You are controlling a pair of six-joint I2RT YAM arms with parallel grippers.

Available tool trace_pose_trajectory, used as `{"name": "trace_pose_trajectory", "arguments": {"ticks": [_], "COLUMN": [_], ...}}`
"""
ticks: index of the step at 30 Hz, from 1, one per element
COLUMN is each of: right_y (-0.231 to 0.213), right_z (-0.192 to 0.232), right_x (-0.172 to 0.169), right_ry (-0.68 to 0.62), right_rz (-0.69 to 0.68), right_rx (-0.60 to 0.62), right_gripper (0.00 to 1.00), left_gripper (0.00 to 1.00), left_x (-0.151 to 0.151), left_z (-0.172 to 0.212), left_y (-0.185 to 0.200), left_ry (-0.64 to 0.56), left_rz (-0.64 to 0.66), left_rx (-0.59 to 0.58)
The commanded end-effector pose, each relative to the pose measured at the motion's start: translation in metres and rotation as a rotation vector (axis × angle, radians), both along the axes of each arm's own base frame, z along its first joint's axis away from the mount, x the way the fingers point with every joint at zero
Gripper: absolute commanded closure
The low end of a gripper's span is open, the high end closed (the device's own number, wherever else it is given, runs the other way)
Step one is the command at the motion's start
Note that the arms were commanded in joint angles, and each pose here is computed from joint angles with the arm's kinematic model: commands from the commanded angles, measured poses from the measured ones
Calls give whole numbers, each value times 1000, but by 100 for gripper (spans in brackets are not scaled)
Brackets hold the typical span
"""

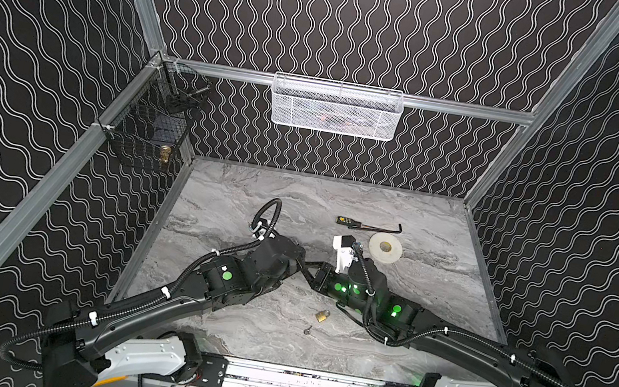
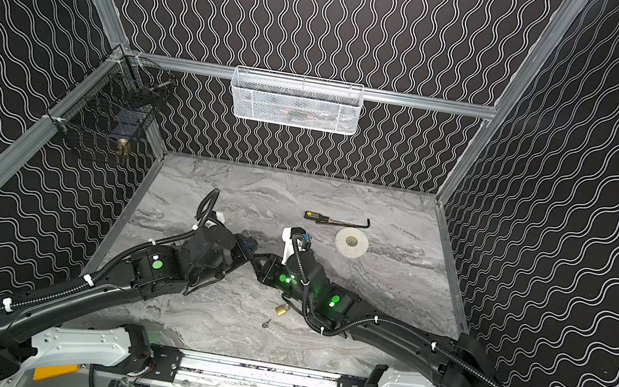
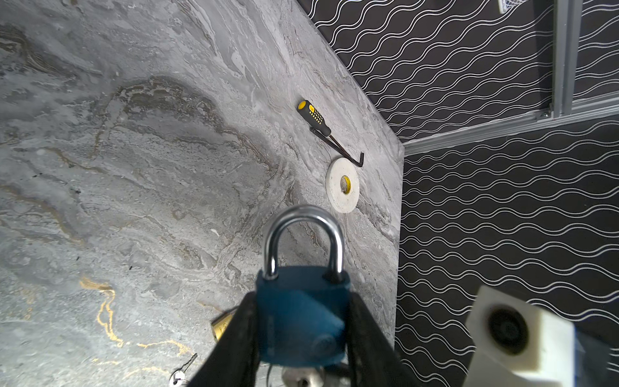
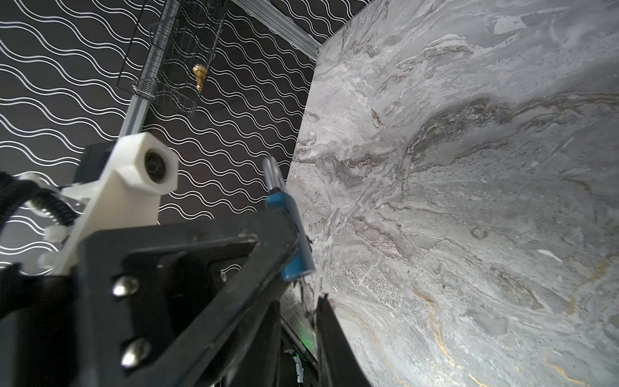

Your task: Unlock with the key

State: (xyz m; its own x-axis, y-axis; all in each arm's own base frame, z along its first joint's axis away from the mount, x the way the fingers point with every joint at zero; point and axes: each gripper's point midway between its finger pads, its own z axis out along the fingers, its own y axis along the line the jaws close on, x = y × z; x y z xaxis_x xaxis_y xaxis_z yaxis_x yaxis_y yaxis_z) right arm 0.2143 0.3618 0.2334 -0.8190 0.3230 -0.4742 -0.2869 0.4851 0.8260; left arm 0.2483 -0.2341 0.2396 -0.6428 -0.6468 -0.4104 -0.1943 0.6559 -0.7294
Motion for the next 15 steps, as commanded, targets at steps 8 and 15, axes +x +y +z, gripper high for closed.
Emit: {"name": "trace_pose_trajectory", "arguments": {"ticks": [8, 15], "right_y": [6, 14], "right_z": [8, 25], "right_x": [5, -5], "right_ry": [-15, -47], "right_rz": [-8, 56], "right_rx": [42, 179], "right_gripper": [93, 100], "left_gripper": [100, 100], "left_x": [3, -6], "left_z": [16, 17], "left_y": [-6, -16], "left_ry": [-39, -15], "left_rz": [-1, -48], "left_rx": [-74, -177]}}
